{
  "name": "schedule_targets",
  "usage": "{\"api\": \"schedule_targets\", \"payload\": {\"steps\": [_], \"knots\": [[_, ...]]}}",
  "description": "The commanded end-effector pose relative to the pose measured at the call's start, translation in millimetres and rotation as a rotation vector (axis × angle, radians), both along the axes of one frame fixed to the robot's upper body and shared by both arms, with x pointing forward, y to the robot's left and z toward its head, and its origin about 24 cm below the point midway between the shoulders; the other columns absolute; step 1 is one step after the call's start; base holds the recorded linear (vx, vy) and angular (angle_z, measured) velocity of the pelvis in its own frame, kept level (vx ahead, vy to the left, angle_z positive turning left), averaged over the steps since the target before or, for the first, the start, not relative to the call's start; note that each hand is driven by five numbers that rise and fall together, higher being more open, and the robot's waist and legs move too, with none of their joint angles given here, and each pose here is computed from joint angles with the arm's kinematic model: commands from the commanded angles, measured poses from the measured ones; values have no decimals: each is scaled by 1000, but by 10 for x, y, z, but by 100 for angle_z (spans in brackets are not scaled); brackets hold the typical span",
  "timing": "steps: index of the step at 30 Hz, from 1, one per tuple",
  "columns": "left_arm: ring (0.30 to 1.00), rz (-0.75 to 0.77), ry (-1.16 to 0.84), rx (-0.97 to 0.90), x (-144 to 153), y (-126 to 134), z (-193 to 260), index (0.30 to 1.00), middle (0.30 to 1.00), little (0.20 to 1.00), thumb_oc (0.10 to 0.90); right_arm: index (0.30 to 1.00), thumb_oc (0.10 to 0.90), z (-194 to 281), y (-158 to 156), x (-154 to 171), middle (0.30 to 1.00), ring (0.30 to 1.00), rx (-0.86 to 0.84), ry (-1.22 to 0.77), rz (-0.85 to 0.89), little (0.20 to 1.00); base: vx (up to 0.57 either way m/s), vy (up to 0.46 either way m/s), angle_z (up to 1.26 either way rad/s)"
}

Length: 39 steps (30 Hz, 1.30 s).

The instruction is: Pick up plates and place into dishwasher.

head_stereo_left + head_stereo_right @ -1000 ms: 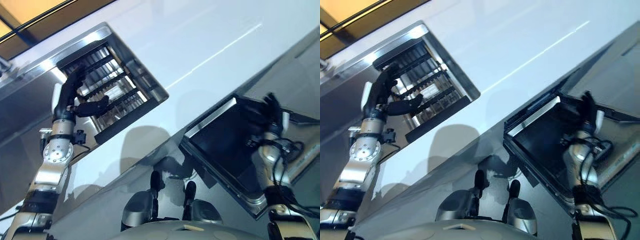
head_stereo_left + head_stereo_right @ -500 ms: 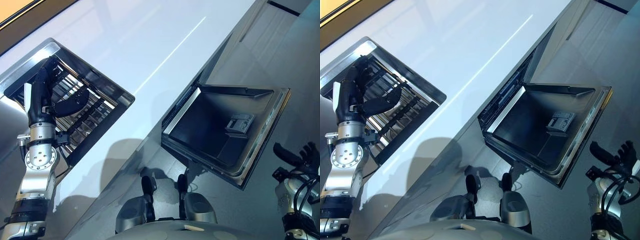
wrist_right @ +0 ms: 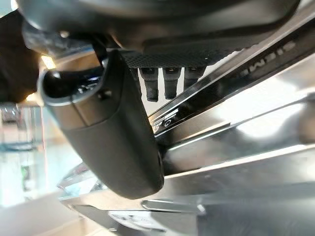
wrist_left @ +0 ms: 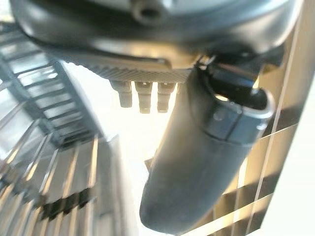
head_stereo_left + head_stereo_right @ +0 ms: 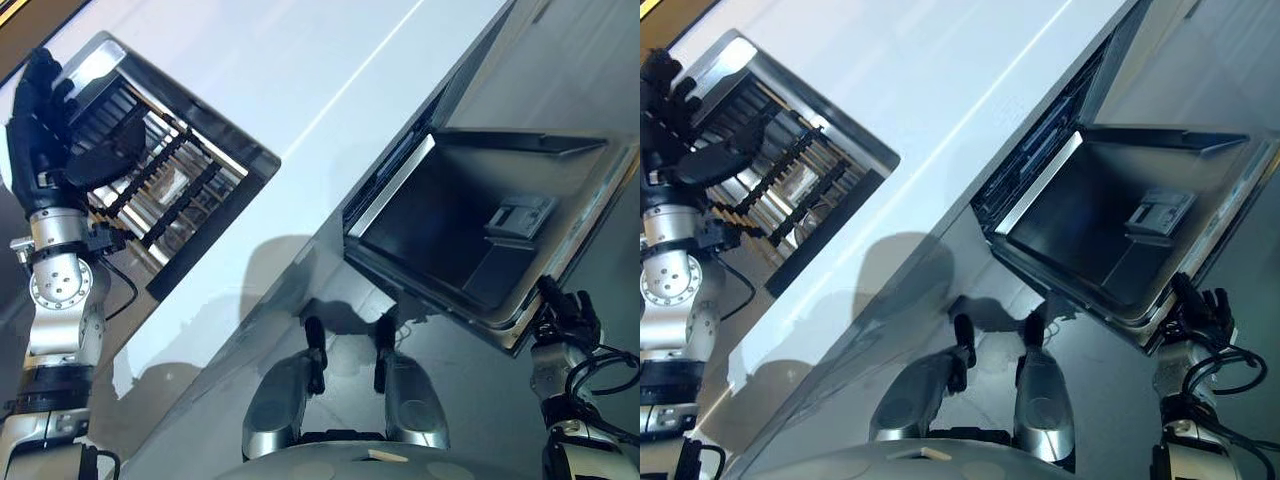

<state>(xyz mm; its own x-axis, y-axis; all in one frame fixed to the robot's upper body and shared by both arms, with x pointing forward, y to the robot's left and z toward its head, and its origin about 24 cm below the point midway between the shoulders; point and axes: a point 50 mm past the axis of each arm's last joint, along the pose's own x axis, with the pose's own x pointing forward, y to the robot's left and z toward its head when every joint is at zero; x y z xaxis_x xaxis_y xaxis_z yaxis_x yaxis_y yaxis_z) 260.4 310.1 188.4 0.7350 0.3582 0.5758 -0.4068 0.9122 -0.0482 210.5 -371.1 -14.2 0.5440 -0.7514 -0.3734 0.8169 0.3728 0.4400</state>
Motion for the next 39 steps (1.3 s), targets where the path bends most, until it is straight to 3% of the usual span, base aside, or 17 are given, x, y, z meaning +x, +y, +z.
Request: {"api": "schedule_targets", "payload": {"steps": [1, 9, 13, 16, 22, 26, 31, 39], "knots": [[900, 29, -313, 29, -201, 84, 593, 900, 900, 900, 800, 900, 800, 207, -224, 29, 900, 900, -25, -98, -9, 900, -21, 8, 11], [900, 7, -329, 6, -189, 65, 626, 900, 900, 900, 800, 900, 800, 219, -359, 9, 900, 900, 15, -67, 4, 900, 13, 29, 8], [900, -19, -332, 25, -185, 13, 674, 900, 900, 900, 800, 900, 800, 299, -275, 169, 900, 900, 22, -181, 144, 900, 12, 12, 0], [900, -23, -329, 47, -200, -2, 676, 900, 900, 900, 800, 900, 800, 430, 14, 428, 900, 900, 42, -379, 413, 900, 12, 1, 0], [900, 2, -323, 88, -255, 45, 561, 900, 900, 900, 800, 900, 800, 1030, 1075, 732, 900, 900, 53, -915, 1164, 900, 12, -1, -2], [900, 5, -321, 82, -220, 33, 522, 900, 900, 900, 800, 900, 800, 1640, 1704, 789, 900, 900, 19, -1187, 1434, 900, 10, 58, -23], [900, -1, -296, 68, -160, -3, 490, 900, 900, 900, 800, 900, 800, 2111, 2271, 707, 900, 900, -19, -1331, 1605, 900, 49, 103, -44], [900, -10, -227, 61, -133, 3, 349, 900, 900, 900, 800, 900, 800, 2140, 2430, 611, 900, 900, 9, -1314, 1596, 900, 87, 94, 5]]}}
